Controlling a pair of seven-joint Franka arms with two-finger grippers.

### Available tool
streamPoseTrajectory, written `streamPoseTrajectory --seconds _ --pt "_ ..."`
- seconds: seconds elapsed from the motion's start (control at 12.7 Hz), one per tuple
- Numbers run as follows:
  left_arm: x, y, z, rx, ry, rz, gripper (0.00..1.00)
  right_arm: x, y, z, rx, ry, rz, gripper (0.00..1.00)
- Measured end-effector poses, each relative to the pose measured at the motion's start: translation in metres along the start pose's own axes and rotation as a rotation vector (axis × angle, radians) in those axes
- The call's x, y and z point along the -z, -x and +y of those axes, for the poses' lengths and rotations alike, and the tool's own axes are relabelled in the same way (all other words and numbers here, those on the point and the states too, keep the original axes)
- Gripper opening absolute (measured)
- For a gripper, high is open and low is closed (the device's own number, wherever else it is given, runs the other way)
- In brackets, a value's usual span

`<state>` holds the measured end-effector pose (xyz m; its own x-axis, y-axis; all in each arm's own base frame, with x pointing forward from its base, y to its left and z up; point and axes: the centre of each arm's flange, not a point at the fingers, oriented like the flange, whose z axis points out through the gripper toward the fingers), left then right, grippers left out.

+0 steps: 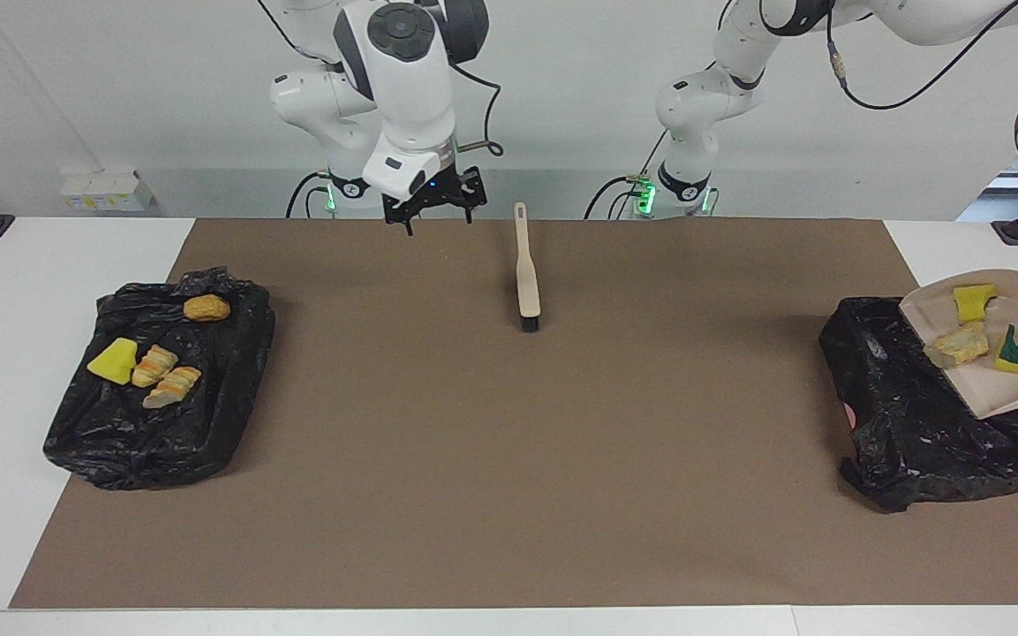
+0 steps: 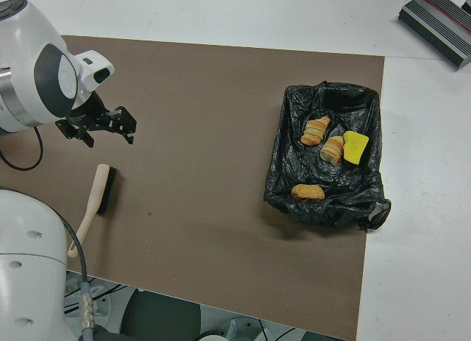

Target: Sweep and dump trash in bin

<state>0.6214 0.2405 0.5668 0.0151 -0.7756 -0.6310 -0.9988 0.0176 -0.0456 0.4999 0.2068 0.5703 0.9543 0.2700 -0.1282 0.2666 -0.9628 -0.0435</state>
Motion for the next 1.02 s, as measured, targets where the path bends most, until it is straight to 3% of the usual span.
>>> streamPoseTrajectory --seconds 0.39,0.79,1.02 --pt "0.024 -0.017 -0.014 -0.084 -0.016 -0.208 0.31 0.029 -0.001 0.106 0.016 0.025 0.053 1.0" --pt "0.049 -0.037 -0.017 -0.061 0.04 -0.391 0.31 0.032 0.017 0.21 -0.027 0.051 0.05 1.0" --pt "0.073 -0.059 -0.018 -0.066 0.07 -0.478 0.31 0.038 0.026 0.252 -0.072 0.053 0.086 1.0"
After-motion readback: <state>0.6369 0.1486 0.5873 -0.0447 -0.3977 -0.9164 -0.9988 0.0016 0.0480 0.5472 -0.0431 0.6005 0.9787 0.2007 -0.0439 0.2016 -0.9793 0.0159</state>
